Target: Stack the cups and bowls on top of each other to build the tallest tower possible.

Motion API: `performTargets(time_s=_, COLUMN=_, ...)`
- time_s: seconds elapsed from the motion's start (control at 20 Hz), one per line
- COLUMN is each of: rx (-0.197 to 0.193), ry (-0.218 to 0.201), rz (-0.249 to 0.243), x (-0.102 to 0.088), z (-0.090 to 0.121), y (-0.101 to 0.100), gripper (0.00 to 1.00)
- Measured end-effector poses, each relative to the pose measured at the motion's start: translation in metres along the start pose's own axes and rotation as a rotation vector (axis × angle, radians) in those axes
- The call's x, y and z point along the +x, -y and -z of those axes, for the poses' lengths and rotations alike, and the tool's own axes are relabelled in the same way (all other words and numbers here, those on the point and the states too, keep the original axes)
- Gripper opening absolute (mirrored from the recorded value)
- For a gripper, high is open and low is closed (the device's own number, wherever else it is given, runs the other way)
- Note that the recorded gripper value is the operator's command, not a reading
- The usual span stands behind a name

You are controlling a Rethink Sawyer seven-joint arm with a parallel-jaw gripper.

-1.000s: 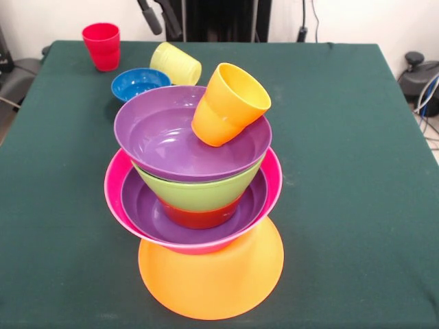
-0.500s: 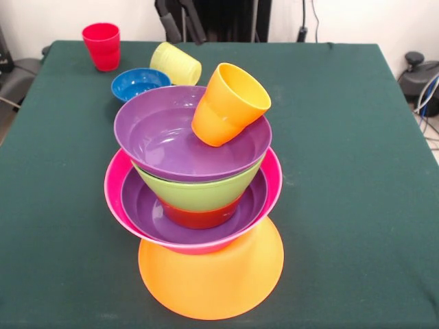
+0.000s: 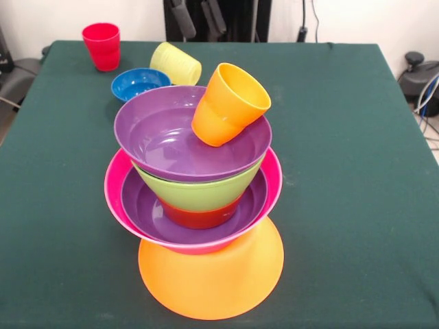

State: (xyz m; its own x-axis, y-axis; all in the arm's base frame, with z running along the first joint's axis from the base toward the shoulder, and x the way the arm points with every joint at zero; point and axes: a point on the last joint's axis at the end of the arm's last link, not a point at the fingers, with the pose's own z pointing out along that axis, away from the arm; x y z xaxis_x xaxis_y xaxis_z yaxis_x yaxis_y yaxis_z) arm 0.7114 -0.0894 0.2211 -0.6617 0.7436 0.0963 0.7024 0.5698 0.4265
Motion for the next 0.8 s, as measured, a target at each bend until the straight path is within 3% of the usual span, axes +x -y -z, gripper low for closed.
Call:
performTargets(time_s=0.35, rx=0.001, ry=0.0, rz=-0.006, x=-0.004, z=0.017, y=-0.014, gripper=1.0)
performTargets(time_s=0.8, rx=0.0, ry=-0.007, rz=0.015, x=0.008, z=0.007, y=-0.026, gripper=1.0)
